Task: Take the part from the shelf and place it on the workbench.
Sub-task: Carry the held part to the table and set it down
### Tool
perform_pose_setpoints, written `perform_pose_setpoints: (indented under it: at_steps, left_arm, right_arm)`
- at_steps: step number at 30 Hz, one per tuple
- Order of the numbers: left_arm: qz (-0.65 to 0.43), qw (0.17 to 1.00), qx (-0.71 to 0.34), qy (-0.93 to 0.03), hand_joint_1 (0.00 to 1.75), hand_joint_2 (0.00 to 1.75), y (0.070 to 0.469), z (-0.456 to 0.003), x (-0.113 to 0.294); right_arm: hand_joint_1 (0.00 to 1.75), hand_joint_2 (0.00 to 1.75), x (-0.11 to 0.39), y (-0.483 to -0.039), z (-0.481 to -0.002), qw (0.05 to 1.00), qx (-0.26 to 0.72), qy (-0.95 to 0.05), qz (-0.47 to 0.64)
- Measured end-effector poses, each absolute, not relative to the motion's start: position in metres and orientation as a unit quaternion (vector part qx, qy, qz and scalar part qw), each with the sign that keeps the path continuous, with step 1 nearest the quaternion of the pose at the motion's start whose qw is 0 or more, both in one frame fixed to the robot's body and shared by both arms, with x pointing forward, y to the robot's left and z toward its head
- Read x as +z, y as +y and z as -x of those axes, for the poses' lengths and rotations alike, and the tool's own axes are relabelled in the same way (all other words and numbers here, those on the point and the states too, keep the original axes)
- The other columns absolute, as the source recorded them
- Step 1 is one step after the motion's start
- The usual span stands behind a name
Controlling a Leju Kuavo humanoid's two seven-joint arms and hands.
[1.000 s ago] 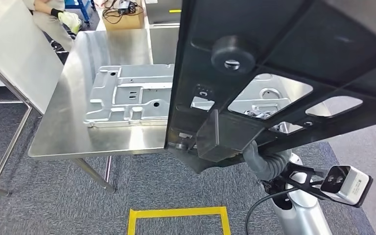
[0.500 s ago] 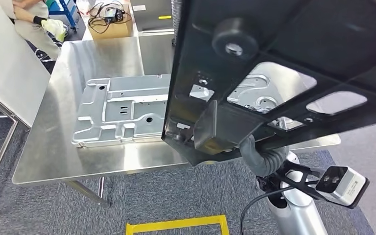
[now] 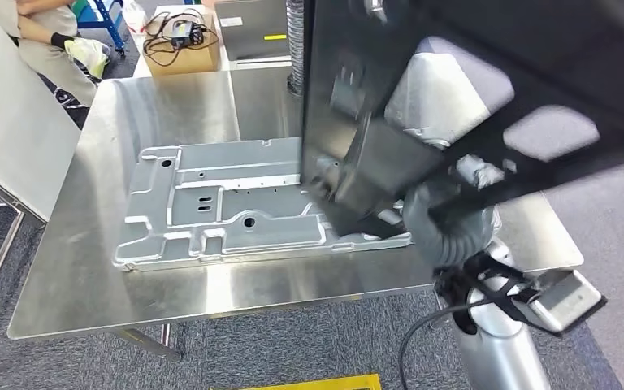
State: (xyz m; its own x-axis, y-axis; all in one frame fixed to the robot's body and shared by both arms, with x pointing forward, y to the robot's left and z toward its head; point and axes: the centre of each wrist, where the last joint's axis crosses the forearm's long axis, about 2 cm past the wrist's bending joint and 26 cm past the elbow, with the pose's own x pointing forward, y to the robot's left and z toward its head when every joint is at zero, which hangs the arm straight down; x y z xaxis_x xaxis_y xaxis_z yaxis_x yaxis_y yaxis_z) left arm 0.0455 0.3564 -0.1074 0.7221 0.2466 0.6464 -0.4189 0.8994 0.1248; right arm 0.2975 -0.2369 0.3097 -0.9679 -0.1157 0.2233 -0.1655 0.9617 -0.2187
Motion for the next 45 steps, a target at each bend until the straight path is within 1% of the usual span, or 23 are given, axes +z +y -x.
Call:
perform_pose_setpoints:
  at_steps: [4, 7, 13, 17, 22, 25, 30, 34, 38, 41, 45]
  left_arm:
    - [-0.134, 0.917, 0.184, -0.327, 0.00, 1.75, 0.358, -0.046, -0.107]
    - [-0.137, 0.917, 0.185, -0.325, 0.00, 1.75, 0.359, -0.045, -0.107]
    - [-0.143, 0.917, 0.183, -0.324, 0.00, 1.75, 0.363, -0.044, -0.107]
    - [-0.144, 0.917, 0.180, -0.326, 0.00, 1.75, 0.364, -0.046, -0.106]
    - [-0.141, 0.916, 0.175, -0.331, 0.00, 1.75, 0.363, -0.053, -0.105]
    - [-0.139, 0.917, 0.171, -0.334, 0.00, 1.75, 0.363, -0.057, -0.105]
    - [-0.133, 0.915, 0.164, -0.345, 0.00, 1.75, 0.362, -0.068, -0.104]
    - [-0.136, 0.913, 0.159, -0.351, 0.00, 1.75, 0.359, -0.070, -0.104]
    - [-0.150, 0.909, 0.158, -0.354, 0.00, 1.75, 0.359, -0.067, -0.104]
    - [-0.157, 0.907, 0.162, -0.356, 0.00, 1.75, 0.359, -0.063, -0.104]
    - [-0.158, 0.905, 0.165, -0.358, 0.00, 1.75, 0.359, -0.062, -0.105]
  right_arm:
    - [1.75, 1.75, 0.338, -0.255, -0.312, 0.079, 0.125, -0.983, 0.109]
    - [1.75, 1.75, 0.357, -0.268, -0.324, 0.071, 0.121, -0.965, 0.220]
    - [1.75, 1.75, 0.375, -0.286, -0.352, 0.080, 0.144, -0.911, 0.379]
    - [1.75, 1.75, 0.373, -0.290, -0.383, 0.107, 0.209, -0.859, 0.456]
    - [1.75, 1.75, 0.371, -0.281, -0.423, 0.120, 0.317, -0.813, 0.474]
    - [1.75, 1.75, 0.352, -0.269, -0.440, 0.127, 0.382, -0.789, 0.464]
    - [1.75, 1.75, 0.333, -0.224, -0.467, 0.112, 0.480, -0.753, 0.436]
    - [1.75, 1.75, 0.298, -0.180, -0.468, 0.104, 0.563, -0.720, 0.393]
    - [1.75, 1.75, 0.265, -0.136, -0.455, 0.091, 0.624, -0.697, 0.343]
    - [1.75, 1.75, 0.246, -0.116, -0.445, 0.089, 0.647, -0.690, 0.313]
    - [1.75, 1.75, 0.231, -0.105, -0.437, 0.090, 0.654, -0.695, 0.286]
